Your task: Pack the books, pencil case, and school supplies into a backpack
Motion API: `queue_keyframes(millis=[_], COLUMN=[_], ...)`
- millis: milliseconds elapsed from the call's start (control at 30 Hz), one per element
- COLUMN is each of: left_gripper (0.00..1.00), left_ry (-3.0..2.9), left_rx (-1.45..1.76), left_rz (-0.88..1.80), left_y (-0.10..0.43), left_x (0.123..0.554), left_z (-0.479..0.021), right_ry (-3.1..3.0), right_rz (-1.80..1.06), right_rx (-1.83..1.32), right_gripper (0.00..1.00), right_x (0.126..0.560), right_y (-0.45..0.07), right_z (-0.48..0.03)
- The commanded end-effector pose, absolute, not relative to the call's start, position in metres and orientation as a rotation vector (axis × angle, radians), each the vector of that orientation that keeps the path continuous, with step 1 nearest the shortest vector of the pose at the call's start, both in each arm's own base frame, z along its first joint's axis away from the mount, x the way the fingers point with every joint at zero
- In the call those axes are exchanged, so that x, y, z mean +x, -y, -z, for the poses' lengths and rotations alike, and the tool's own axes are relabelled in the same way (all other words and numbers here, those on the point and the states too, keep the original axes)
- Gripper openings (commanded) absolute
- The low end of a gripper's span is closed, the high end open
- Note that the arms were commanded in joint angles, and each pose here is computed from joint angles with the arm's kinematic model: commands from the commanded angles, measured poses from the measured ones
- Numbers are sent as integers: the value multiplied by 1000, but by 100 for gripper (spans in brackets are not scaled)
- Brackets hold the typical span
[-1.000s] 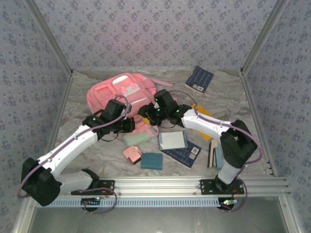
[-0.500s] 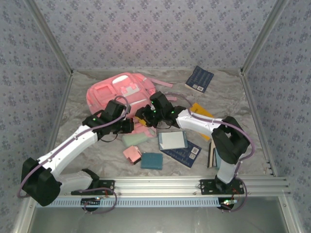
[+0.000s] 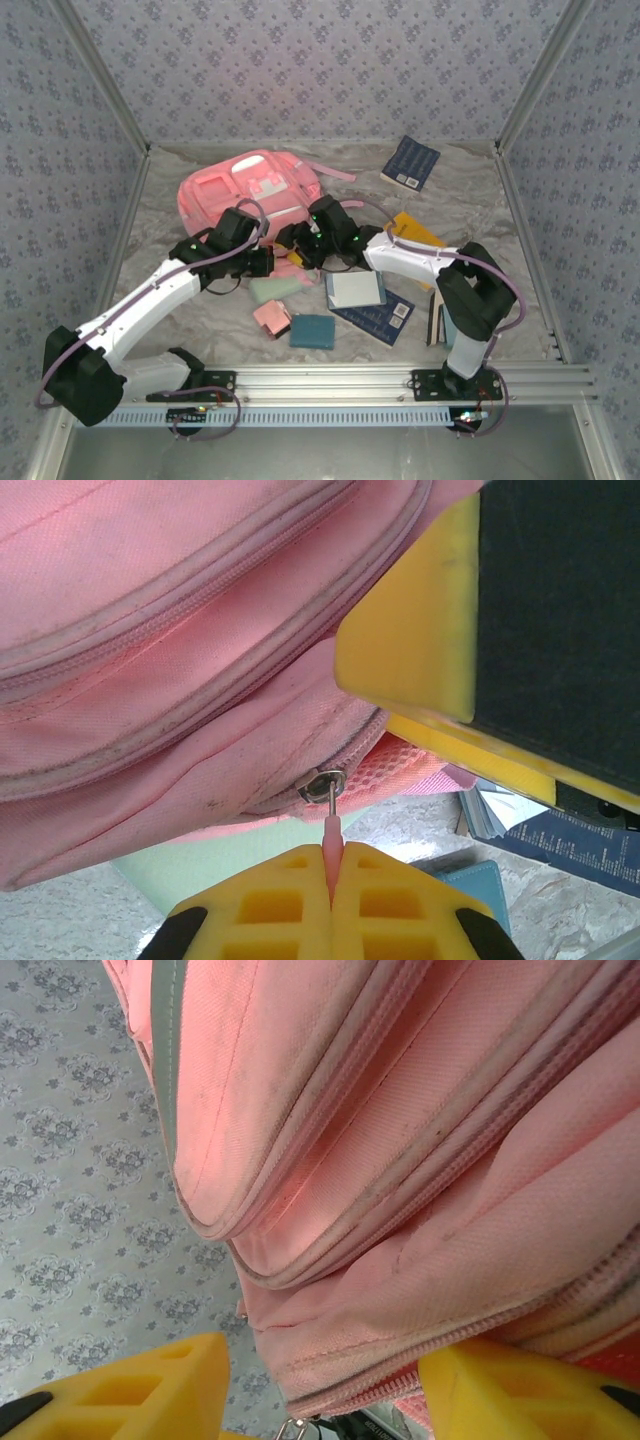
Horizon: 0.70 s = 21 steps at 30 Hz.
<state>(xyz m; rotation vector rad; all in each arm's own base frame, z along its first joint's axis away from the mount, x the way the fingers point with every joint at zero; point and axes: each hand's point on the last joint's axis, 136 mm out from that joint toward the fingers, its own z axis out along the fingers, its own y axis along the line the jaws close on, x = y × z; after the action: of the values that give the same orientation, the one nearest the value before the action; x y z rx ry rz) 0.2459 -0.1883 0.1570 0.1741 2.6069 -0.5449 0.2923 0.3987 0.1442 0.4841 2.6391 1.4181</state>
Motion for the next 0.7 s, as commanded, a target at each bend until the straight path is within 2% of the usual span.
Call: queue_keyframes(millis=[0, 100, 300, 500, 667], left_gripper=[0, 0, 0, 0, 0], left_ry=[-2515, -2519, -2522, -2527, -2554], left_rx=[201, 209, 201, 163, 104], left_rz=[573, 579, 577, 561, 523], left_y=[191, 192, 189, 183, 175], left_x=[252, 250, 247, 244, 242], left_z=[-180, -178, -177, -177, -169], right_ry=[-2720, -2695, -2623, -2540, -2460], right_rz=[-1311, -1339, -1390, -1375, -1366], right_rx=[552, 542, 545, 599, 655], right_gripper=[55, 52, 31, 0, 0], right_x=[284, 292, 316, 327, 337], right_y=[-385, -393, -414, -408, -399], right_z=[-116, -122, -141, -155, -173])
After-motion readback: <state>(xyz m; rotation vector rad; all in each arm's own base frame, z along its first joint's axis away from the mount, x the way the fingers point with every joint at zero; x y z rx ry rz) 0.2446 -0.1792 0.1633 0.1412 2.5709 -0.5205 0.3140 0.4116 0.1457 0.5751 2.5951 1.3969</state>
